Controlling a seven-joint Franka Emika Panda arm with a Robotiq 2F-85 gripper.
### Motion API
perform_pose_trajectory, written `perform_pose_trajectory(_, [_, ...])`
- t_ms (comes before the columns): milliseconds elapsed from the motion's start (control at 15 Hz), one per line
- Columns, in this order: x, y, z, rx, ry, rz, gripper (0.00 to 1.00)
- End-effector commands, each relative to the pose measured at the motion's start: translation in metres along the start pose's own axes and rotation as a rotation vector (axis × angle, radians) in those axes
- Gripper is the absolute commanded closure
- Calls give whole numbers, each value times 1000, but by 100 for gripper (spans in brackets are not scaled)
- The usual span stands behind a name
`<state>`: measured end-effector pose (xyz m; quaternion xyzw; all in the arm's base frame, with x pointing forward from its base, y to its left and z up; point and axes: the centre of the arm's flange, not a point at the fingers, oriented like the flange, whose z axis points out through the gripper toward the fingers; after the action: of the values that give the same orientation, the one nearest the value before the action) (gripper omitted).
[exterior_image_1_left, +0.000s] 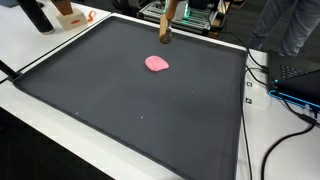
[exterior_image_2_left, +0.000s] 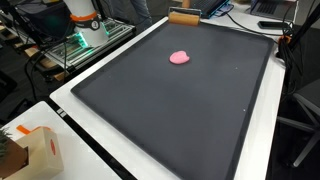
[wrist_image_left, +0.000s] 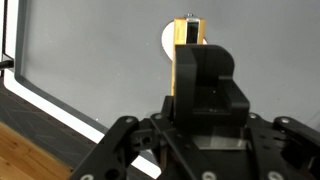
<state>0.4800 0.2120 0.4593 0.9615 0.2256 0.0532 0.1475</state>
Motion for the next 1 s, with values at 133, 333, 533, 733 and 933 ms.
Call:
perform_pose_trajectory(133, [27,-45,17,-85,-48,22,76])
perform_pose_trajectory(333, [35,-66,32,-77,-78,9,76])
perform_pose_trajectory(533, [44,-78,47,-54,-85,5,76])
perform_pose_trajectory(733, [49,-87,57,-59,-87,19,76])
perform_pose_trajectory(933, [52,-93,64,-56,-106,44,76])
